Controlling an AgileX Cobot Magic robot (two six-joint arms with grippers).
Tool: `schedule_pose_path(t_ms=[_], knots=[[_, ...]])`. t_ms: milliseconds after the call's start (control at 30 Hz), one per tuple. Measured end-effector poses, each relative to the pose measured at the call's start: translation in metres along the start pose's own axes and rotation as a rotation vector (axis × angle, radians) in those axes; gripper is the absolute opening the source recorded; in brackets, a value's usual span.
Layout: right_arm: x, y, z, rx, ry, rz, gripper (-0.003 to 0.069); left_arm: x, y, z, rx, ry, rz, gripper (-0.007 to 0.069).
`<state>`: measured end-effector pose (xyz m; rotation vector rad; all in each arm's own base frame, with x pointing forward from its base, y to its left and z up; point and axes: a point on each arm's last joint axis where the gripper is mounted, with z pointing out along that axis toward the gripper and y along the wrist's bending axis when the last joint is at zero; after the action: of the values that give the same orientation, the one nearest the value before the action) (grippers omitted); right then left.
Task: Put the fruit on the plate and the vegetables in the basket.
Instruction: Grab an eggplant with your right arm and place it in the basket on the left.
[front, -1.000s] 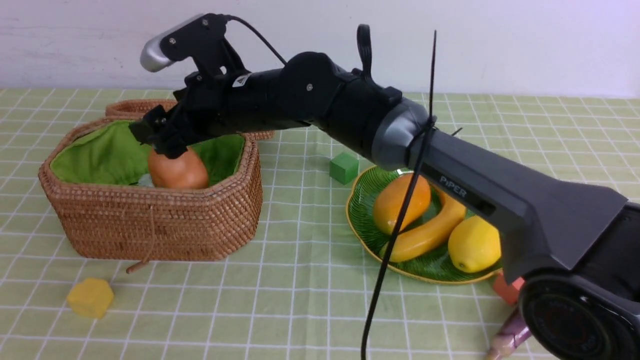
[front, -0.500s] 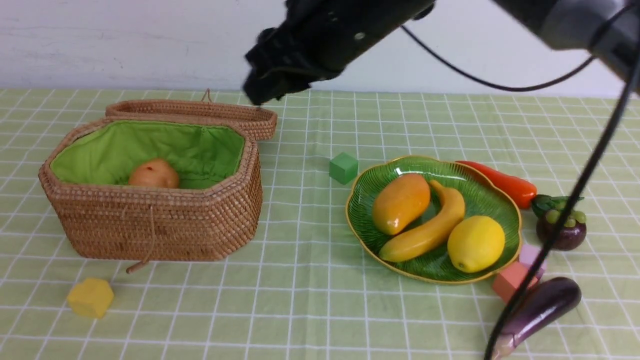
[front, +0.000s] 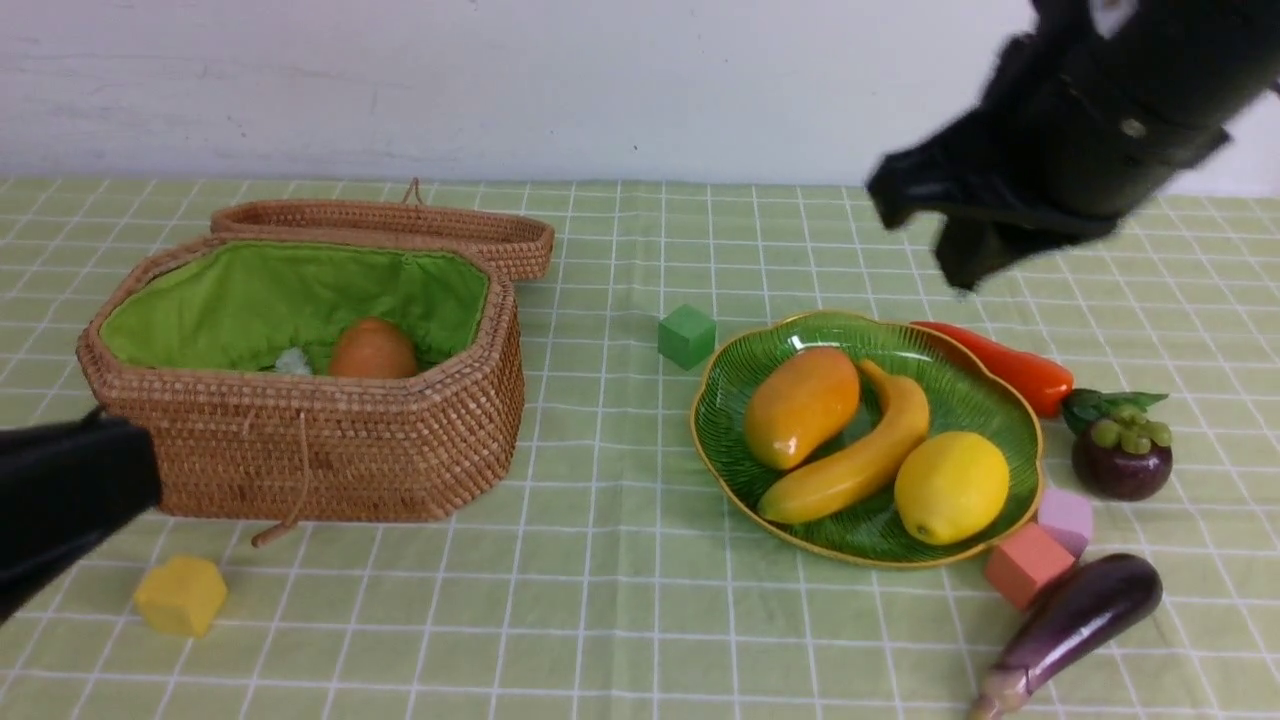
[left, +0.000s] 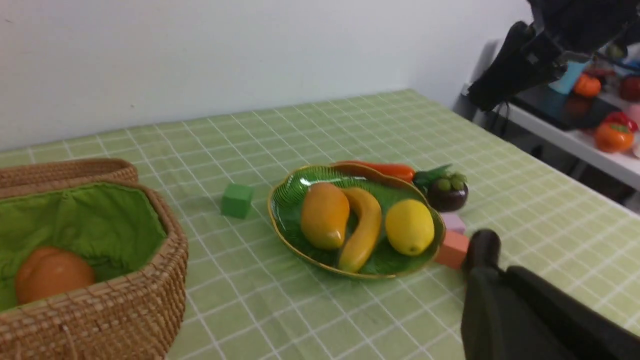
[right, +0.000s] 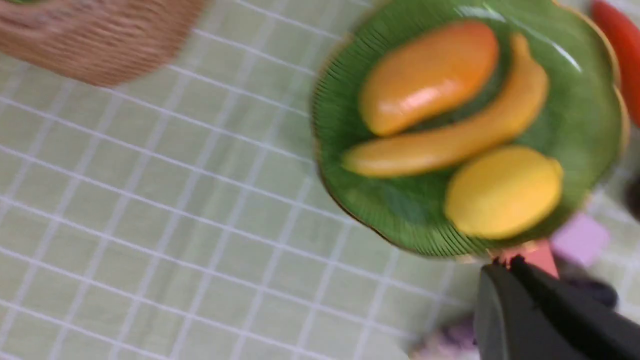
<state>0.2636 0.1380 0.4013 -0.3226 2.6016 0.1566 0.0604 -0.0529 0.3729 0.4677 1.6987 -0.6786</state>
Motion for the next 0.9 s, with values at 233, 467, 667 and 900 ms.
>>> schedule_pose_path(t_ms=[233,467,667,900], knots=[[0.068,-0.054,0.038,0.157,0.186,0.329,0.0087,0.003,-0.008,0.0,0.093,0.033,0.029,-0.0002],[0.107,-0.078,0.103,0.132,0.239,0.602,0.0393,0.004,-0.012,-0.001,0.132,0.038,0.025,-0.0002],[0.108,-0.081,0.15,0.125,0.235,0.646,0.0578,0.004,-0.012,-0.001,0.135,0.041,0.02,0.0001],[0.108,-0.081,0.19,0.121,0.256,0.696,0.057,0.004,-0.012,-0.001,0.136,0.041,0.018,0.0003]])
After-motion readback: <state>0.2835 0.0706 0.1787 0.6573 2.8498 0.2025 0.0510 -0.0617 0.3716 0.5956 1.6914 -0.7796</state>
